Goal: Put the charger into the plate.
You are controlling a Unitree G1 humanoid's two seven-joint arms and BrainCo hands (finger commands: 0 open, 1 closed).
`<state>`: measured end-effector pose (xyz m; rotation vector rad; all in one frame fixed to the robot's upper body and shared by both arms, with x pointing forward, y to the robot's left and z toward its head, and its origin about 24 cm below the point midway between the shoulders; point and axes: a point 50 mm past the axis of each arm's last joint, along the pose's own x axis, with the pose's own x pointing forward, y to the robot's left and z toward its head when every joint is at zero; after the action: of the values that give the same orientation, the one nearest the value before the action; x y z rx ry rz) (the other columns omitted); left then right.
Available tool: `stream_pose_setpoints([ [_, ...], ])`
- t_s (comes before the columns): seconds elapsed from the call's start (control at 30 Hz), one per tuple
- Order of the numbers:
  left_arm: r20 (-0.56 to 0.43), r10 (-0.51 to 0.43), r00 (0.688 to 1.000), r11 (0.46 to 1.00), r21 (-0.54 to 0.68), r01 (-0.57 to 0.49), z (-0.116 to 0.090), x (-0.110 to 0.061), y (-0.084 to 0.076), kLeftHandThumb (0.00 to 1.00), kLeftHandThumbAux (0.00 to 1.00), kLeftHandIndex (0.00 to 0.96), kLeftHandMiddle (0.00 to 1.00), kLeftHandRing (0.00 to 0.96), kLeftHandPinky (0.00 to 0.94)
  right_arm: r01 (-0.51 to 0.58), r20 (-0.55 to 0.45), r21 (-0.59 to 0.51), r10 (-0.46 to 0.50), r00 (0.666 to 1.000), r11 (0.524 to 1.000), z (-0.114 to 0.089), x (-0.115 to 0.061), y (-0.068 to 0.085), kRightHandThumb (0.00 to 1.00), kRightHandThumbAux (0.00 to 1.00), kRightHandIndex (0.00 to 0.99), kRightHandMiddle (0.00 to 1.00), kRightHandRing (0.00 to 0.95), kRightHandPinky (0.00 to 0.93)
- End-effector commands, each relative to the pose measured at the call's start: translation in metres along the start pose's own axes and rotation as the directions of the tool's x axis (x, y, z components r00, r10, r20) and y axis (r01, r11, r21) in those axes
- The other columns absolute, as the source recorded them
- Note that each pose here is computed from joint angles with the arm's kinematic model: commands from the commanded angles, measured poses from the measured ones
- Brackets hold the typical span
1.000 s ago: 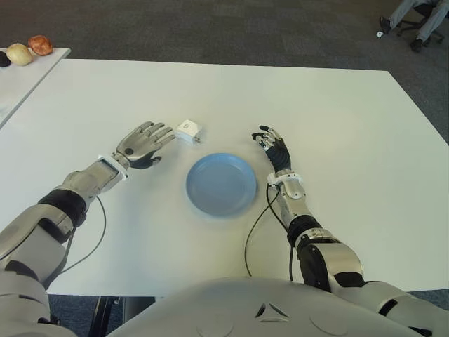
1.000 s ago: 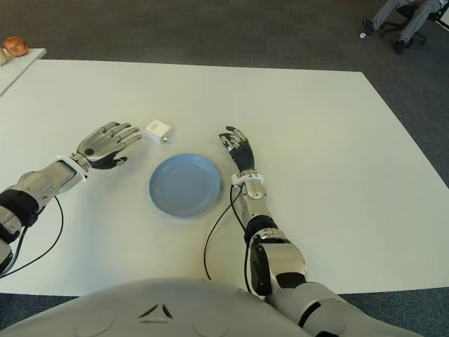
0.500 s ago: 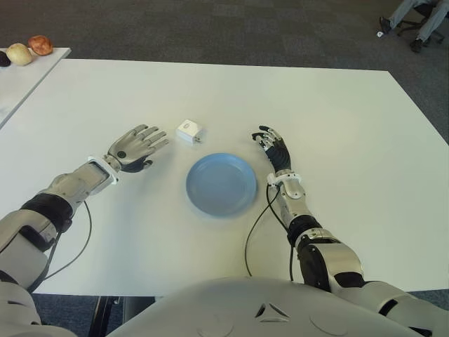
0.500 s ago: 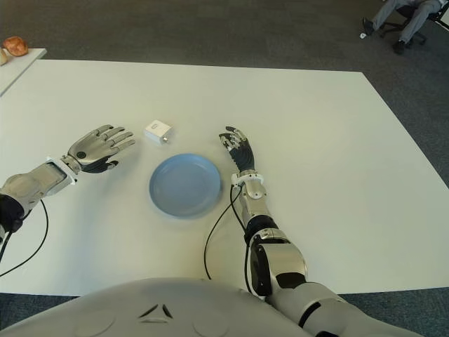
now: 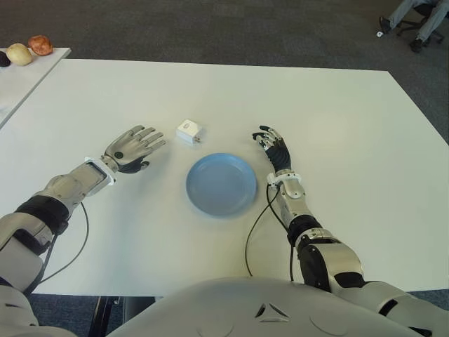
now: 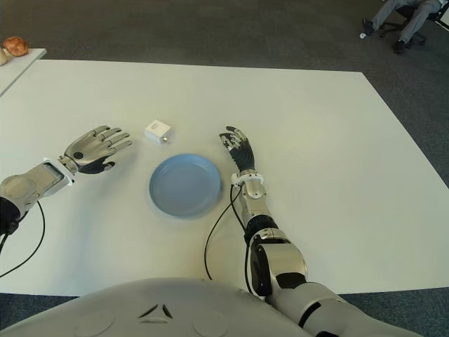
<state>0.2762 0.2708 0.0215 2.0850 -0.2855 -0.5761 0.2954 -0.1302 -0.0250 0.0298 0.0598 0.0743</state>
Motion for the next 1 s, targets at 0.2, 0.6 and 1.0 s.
stream_pose_setpoints([
  [0.2, -0.045, 0.004, 0.999, 0.992, -0.129, -0.010, 0.005, 0.011, -0.002, 0.000, 0.565, 0.000, 0.017, 0.000, 0.000, 0.024, -0.151, 0.007, -0.023, 0.988, 1.000, -0.030, -0.020, -0.004, 0.000, 0.626, 0.225, 0.382, 0.299, 0.150],
  [0.6, -0.080, 0.058, 0.995, 0.973, -0.217, -0.075, 0.000, 0.035, 0.018, 0.000, 0.557, 0.000, 0.002, 0.000, 0.000, 0.032, -0.152, 0.003, -0.031, 0.988, 0.999, -0.030, -0.019, -0.001, 0.000, 0.648, 0.230, 0.390, 0.303, 0.143],
  [1.0, -0.089, 0.076, 0.993, 0.957, -0.273, -0.098, -0.002, 0.050, 0.030, 0.000, 0.550, 0.000, 0.000, 0.000, 0.000, 0.027, -0.153, 0.020, -0.024, 0.988, 0.999, -0.031, -0.020, 0.001, 0.000, 0.647, 0.220, 0.392, 0.315, 0.178],
])
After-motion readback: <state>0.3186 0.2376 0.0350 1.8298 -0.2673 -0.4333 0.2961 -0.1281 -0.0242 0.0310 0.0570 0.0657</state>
